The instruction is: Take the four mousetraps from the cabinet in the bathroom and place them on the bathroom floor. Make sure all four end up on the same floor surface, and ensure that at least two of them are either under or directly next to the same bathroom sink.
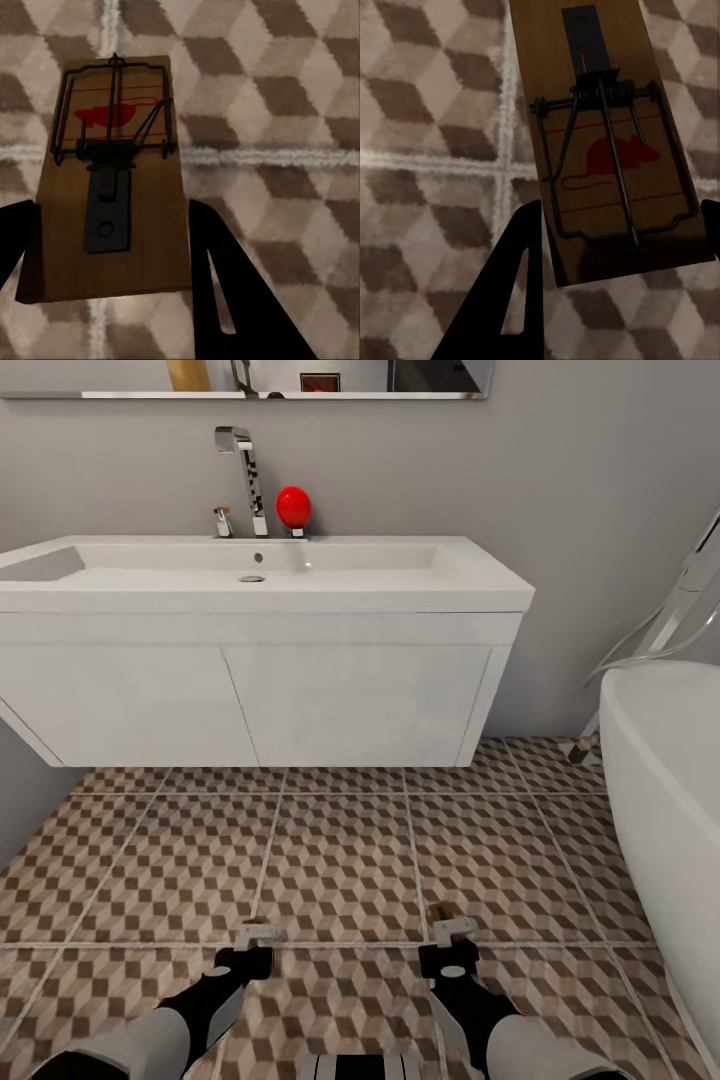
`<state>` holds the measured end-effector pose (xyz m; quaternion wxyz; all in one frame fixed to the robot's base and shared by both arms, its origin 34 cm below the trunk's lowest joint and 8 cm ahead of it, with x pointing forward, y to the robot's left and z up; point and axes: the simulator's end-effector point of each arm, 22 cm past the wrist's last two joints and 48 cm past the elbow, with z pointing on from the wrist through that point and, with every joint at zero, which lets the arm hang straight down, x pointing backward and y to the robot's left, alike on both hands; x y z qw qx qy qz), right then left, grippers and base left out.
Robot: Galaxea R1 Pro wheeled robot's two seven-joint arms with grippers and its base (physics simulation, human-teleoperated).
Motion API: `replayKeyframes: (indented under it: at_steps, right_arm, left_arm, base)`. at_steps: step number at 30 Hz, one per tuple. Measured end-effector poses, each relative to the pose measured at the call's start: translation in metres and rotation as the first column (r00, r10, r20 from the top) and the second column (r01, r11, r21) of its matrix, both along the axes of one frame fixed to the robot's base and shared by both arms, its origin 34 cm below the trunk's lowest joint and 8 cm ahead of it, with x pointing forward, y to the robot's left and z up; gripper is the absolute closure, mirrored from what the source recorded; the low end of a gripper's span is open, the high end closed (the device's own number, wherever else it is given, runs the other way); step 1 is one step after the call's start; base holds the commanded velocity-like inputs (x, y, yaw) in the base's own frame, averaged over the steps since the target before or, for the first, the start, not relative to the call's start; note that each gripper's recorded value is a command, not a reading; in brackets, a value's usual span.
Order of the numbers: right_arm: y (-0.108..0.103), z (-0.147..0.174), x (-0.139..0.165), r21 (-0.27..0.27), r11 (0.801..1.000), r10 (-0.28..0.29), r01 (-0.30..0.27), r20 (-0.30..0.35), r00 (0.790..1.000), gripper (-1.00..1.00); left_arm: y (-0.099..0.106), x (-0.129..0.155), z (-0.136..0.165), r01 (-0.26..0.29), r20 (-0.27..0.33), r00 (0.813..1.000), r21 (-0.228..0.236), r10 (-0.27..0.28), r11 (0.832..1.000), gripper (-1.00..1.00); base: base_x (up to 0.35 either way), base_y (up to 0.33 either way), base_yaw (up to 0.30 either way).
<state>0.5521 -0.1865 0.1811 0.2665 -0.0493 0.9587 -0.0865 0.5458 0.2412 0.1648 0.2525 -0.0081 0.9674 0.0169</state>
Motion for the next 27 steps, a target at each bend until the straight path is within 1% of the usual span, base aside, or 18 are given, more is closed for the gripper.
replayKeyframes:
  at_steps: [2, 4, 9, 12, 17, 21, 25, 27]
  right_arm:
    - [-0.001, 0.000, 0.001, -0.001, 1.000, -0.002, 0.002, -0.003, 1.000, 1.00]
    - [-0.001, 0.002, 0.006, -0.001, 1.000, -0.003, 0.003, 0.003, 1.000, 1.00]
    - [0.000, 0.009, 0.020, 0.002, 1.000, -0.002, 0.002, 0.020, 1.000, 1.00]
    - [0.002, 0.010, 0.023, 0.007, 1.000, 0.002, -0.002, 0.024, 1.000, 1.00]
    - [0.006, 0.011, 0.026, 0.022, 1.000, 0.011, -0.012, 0.031, 0.999, 1.00]
    - [0.008, 0.011, 0.025, 0.029, 0.999, 0.014, -0.015, 0.032, 0.999, 1.00]
    - [0.008, 0.010, 0.025, 0.032, 0.999, 0.011, -0.012, 0.032, 0.999, 1.00]
    - [0.009, 0.010, 0.025, 0.033, 0.999, 0.010, -0.011, 0.031, 0.999, 1.00]
  left_arm:
    - [0.007, 0.005, 0.002, 0.001, -0.017, 1.000, 0.004, -0.001, 1.000, 1.00]
    - [0.010, 0.010, 0.004, 0.005, -0.020, 1.000, 0.005, -0.005, 1.000, 1.00]
    - [0.006, 0.009, 0.004, 0.022, -0.031, 0.999, -0.002, -0.022, 1.000, 1.00]
    - [-0.001, 0.008, 0.003, 0.058, -0.033, 0.998, -0.011, -0.058, 0.998, 1.00]
    - [-0.004, 0.007, 0.003, 0.118, -0.032, 0.993, 0.005, -0.118, 0.993, 1.00]
    - [-0.008, 0.012, 0.005, 0.149, -0.004, 0.989, 0.015, -0.149, 0.989, 1.00]
    - [-0.021, 0.018, 0.009, 0.208, 0.021, 0.978, 0.029, -0.209, 0.978, 1.00]
    - [-0.023, 0.020, 0.011, 0.227, 0.027, 0.973, 0.036, -0.228, 0.973, 1.00]
  base:
    - [0.000, 0.000, 0.000]
    - [0.000, 0.000, 0.000]
    - [0.000, 0.000, 0.000]
    - [0.000, 0.000, 0.000]
    - [0.000, 0.000, 0.000]
    - [0.000, 0.000, 0.000]
    - [0.000, 0.000, 0.000]
    - [0.000, 0.000, 0.000]
